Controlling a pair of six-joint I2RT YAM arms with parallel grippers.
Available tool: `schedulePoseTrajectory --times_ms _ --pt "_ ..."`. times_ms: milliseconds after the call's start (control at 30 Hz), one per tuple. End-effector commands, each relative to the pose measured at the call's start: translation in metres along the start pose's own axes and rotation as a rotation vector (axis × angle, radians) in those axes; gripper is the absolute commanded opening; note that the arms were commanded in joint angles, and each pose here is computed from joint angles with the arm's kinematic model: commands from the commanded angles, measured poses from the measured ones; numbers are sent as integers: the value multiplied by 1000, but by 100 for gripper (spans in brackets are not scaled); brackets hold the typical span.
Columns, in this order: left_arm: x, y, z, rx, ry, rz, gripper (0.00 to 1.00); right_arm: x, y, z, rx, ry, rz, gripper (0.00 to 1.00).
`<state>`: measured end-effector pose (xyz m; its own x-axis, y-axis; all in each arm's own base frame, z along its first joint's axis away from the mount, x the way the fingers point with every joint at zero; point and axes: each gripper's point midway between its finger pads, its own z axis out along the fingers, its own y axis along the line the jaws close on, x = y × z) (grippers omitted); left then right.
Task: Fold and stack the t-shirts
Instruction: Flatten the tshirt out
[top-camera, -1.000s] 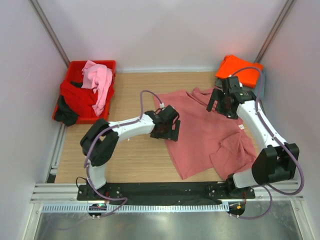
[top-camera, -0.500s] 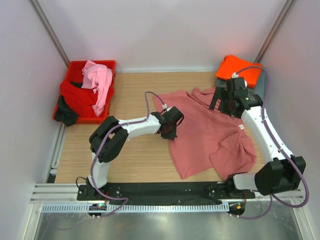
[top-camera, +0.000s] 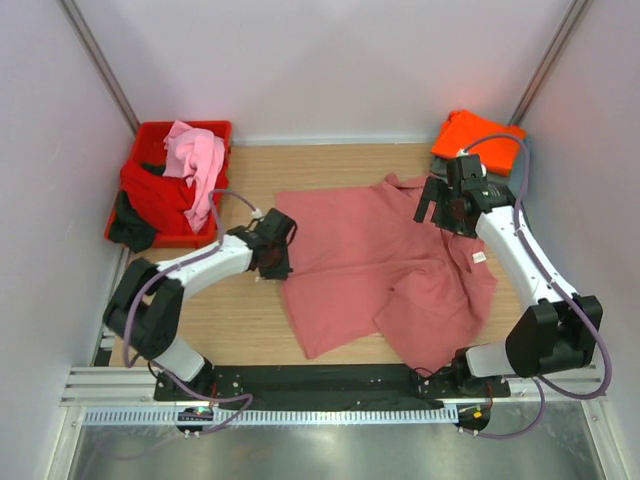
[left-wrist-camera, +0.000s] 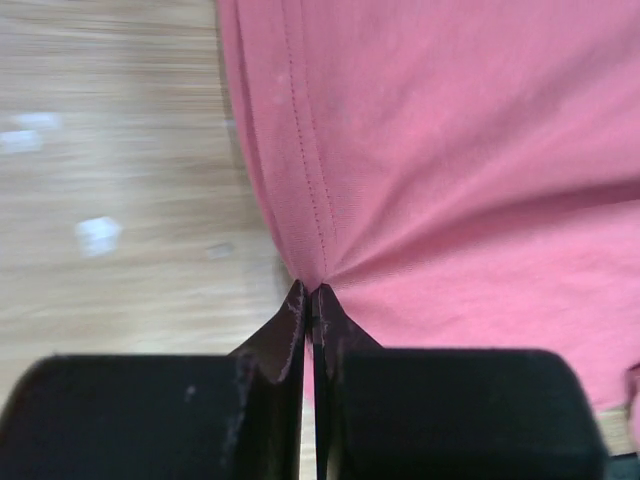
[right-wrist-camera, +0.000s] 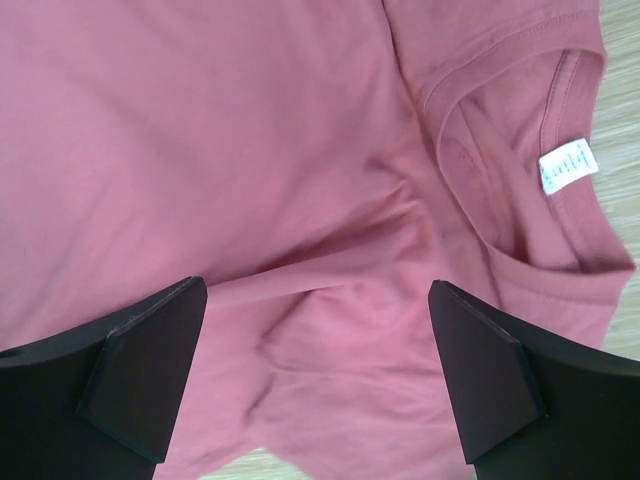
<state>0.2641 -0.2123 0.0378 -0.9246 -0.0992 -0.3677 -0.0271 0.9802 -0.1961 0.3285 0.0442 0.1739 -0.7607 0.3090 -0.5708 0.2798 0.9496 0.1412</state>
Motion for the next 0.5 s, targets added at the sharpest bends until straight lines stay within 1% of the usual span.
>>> schedulePoseTrajectory --times_ms 0,67,100,133,167,233,267,300,333,367,400,433,467 --pt "-9 30 -33 -45 -38 19 6 -8 15 9 -50 -14 16 100" --pt "-14 45 -53 -94 -56 43 17 -8 20 15 -59 -7 22 100" --pt "-17 51 -59 -122 -69 50 27 -9 24 16 -69 -6 24 100" --pt "-17 65 -67 -176 -71 69 31 -8 26 19 -70 3 22 100" --pt "-25 70 -79 -197 -107 71 32 -8 29 22 -72 7 20 100" --pt "-29 93 -93 -278 -125 55 35 -9 31 25 -69 12 15 100" --pt "-36 98 -101 -300 -153 45 38 -9 32 28 -68 13 15 100" --pt "-39 95 -110 -281 -176 33 45 -9 31 30 -61 11 17 100" --pt "-42 86 -111 -230 -187 13 46 -8 31 32 -57 14 15 100" --pt "-33 64 -109 -112 -154 -11 49 -6 30 35 -55 21 17 100" --pt "-29 44 -109 -14 -151 -13 59 -5 31 36 -61 24 18 100" --pt "-26 30 -99 52 -154 -20 63 -4 32 37 -65 27 21 100" --pt "-20 23 -94 64 -143 -44 67 -2 33 38 -66 32 21 100"
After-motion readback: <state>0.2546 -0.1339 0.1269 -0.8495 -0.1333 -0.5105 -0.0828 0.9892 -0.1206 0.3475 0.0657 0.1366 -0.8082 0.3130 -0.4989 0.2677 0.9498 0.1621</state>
